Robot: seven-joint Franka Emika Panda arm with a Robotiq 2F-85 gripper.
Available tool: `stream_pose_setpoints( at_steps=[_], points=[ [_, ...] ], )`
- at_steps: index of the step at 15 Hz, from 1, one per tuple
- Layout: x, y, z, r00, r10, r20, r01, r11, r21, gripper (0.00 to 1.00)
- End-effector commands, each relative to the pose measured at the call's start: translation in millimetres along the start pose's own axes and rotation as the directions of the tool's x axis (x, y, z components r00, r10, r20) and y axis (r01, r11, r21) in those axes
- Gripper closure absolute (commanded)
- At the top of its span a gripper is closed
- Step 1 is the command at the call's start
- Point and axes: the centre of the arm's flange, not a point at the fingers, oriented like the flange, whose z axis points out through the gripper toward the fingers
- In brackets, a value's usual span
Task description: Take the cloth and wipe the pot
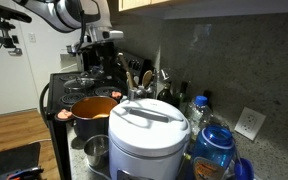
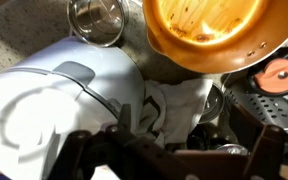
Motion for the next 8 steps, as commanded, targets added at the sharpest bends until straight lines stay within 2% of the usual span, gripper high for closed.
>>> stream_pose_setpoints(
  at_steps=[1, 3, 6, 7, 8],
  points=[
    [-33.1, 34.6, -27.5, 0.987, -0.106, 0.121, 0.099, 0.993, 0.064, 0.00],
    [-45.9, 45.5, -33.8, 0.962, -0.197, 0.189, 0.173, 0.976, 0.136, 0.00],
    [-64.0, 59.8, -35.0, 0.931, -0.286, 0.227, 0.254, 0.954, 0.161, 0.00],
    [-47.9, 39.7, -34.0, 0.948, -0.241, 0.208, 0.213, 0.966, 0.145, 0.00],
    [-51.7, 44.6, -34.2, 0.942, -0.260, 0.213, 0.233, 0.961, 0.147, 0.00]
  ],
)
